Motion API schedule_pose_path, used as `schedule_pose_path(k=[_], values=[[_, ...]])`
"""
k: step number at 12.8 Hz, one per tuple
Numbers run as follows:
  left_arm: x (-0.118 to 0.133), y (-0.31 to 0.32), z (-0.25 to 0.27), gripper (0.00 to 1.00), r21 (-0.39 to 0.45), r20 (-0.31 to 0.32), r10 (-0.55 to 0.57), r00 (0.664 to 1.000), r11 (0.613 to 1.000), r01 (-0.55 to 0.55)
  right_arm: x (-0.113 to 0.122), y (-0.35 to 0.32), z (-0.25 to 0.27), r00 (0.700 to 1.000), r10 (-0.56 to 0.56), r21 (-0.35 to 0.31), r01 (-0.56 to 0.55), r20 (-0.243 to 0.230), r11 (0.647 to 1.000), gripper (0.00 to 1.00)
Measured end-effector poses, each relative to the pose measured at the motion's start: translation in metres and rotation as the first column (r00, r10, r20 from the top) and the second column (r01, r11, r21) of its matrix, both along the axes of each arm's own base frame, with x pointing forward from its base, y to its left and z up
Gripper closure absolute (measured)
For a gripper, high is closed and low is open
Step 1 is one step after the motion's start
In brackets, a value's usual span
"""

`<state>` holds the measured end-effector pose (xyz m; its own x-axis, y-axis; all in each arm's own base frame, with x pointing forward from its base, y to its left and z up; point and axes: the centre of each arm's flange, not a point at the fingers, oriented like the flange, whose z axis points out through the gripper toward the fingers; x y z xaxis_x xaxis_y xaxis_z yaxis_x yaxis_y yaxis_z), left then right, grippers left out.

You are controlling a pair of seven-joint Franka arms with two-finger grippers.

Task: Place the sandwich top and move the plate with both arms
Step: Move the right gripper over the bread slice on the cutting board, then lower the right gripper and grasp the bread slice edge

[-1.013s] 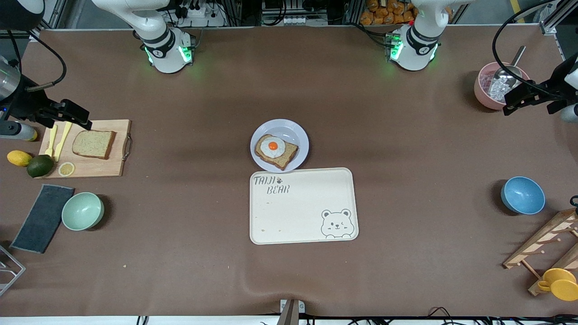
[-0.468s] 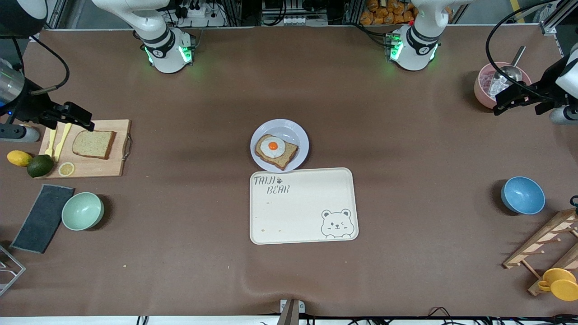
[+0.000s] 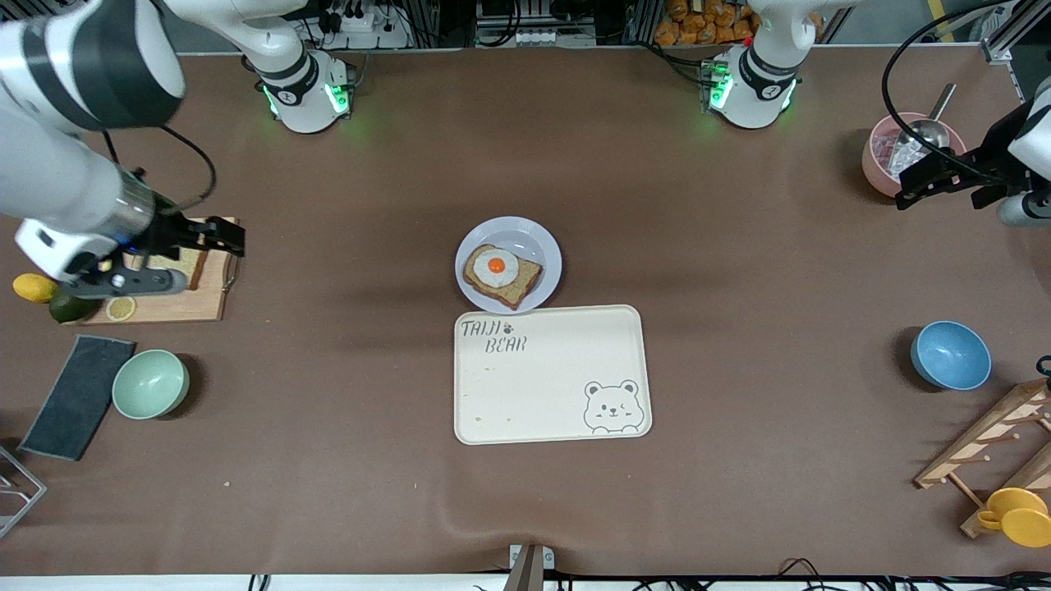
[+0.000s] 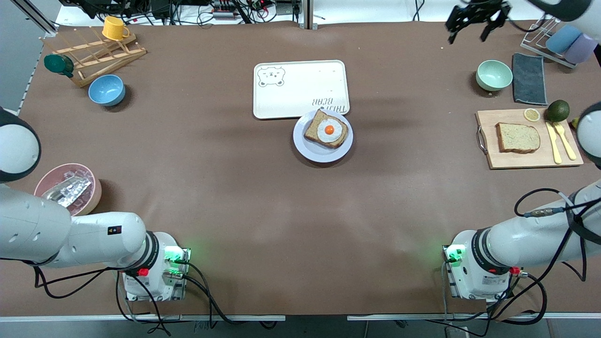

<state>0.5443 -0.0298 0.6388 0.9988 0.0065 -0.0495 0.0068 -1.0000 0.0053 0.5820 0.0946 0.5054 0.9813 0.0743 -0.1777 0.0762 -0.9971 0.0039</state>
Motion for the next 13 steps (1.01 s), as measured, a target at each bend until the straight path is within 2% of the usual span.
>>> schedule_pose_path(k=[2, 4, 7, 9, 11, 13], values=[[0.000, -0.002, 0.000, 0.00, 0.000, 0.000, -0.004, 1.000, 1.000, 0.004, 0.014, 0.006, -0.042, 0.998, 0.034, -0.007, -0.034, -0.045, 0.999, 0.00], [-0.001, -0.009, 0.000, 0.00, 0.000, 0.000, -0.016, 1.000, 1.000, 0.016, 0.021, -0.011, -0.062, 0.997, 0.021, -0.031, -0.023, -0.073, 0.999, 0.00], [-0.001, -0.023, -0.001, 0.00, 0.000, -0.002, -0.040, 0.999, 0.999, 0.040, 0.028, -0.101, -0.084, 0.993, -0.028, -0.024, 0.026, -0.118, 0.999, 0.00], [-0.001, -0.020, -0.001, 0.00, 0.000, -0.003, -0.034, 0.999, 0.999, 0.034, 0.018, -0.176, -0.104, 0.986, -0.082, -0.025, 0.080, -0.143, 0.997, 0.00], [-0.001, -0.018, -0.002, 0.00, 0.000, -0.004, -0.030, 1.000, 1.000, 0.030, 0.004, -0.219, -0.115, 0.979, -0.111, -0.076, 0.100, -0.171, 0.992, 0.00], [-0.001, -0.017, -0.002, 0.00, 0.000, -0.005, -0.030, 1.000, 1.000, 0.030, -0.015, -0.264, -0.132, 0.979, -0.111, -0.069, 0.100, -0.173, 0.993, 0.00]])
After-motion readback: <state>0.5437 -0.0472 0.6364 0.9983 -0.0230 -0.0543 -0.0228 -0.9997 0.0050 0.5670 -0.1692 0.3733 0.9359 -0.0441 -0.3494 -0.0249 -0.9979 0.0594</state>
